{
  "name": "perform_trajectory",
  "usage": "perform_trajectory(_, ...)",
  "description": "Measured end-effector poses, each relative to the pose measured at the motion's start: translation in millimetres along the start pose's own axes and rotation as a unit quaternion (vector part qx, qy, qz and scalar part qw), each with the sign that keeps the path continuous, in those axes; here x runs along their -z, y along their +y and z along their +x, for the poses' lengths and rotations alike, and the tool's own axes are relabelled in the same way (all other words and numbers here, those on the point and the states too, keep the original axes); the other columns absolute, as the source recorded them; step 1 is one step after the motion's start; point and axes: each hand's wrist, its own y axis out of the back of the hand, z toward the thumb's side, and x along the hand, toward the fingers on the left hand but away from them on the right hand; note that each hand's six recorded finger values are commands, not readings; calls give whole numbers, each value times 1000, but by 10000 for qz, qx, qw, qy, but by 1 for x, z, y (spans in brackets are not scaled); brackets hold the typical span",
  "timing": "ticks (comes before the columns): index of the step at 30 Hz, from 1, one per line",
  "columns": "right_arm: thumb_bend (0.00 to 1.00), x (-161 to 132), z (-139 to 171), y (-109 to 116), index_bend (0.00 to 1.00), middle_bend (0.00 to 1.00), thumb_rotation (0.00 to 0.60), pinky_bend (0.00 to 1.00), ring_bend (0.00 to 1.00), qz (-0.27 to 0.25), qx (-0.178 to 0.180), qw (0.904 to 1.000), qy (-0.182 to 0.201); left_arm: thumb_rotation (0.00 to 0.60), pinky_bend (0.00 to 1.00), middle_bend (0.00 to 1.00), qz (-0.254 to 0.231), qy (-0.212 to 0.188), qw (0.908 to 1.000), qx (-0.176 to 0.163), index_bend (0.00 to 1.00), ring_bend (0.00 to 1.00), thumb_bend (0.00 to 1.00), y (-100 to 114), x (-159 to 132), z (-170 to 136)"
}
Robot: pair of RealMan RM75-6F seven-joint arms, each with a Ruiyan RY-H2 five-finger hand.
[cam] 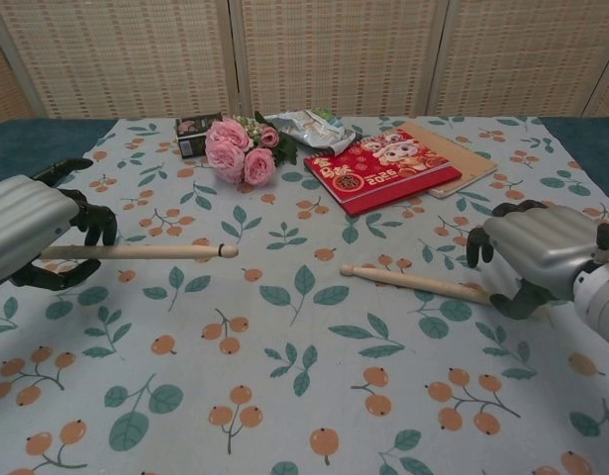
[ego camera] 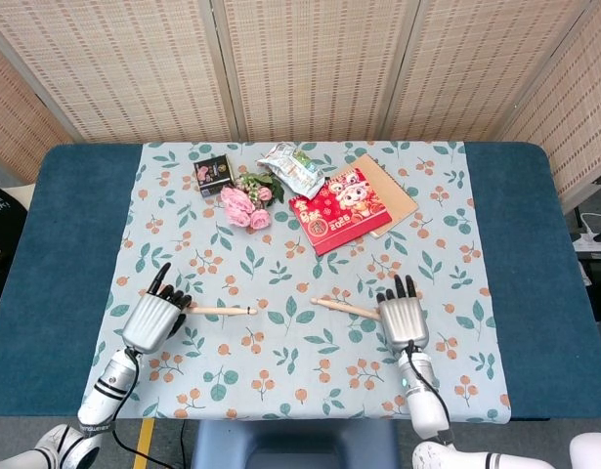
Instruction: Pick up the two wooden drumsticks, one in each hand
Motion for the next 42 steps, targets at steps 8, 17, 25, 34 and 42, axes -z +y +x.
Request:
perform_trajectory(8, 314, -13, -6, -5, 372, 310, 600, 0, 37, 210, -138, 9997, -58, 600, 69, 865, -22, 20, 10000, 5, 839, 437, 542, 0, 3, -3)
perform_trajectory(17, 314, -23, -11, -11, 454, 352, 600, 0, 85, 319, -238, 9992, -15, 600, 69, 865, -3, 46, 10000, 25, 840, 440, 543, -1, 4, -3)
perform_trajectory(25, 314, -30, -12, -12, 565, 417, 600, 0, 175, 494, -206, 9986, 45, 600, 69, 865, 48, 80, 9999, 70, 840, 439, 543, -4, 7, -2)
perform_trajectory(34, 314, -32, -11, -16, 668, 513, 600, 0, 261, 671, -244, 9974, 40, 600, 69, 866, 112, 91, 9999, 36, 844, 440, 542, -3, 8, -3)
perform_trajectory(42, 341, -30, -9, -12, 853, 676, 600, 0, 383, 684, -82, 9976, 67, 600, 69, 874, 150, 100, 9998, 37, 847, 440, 543, -2, 9, -4)
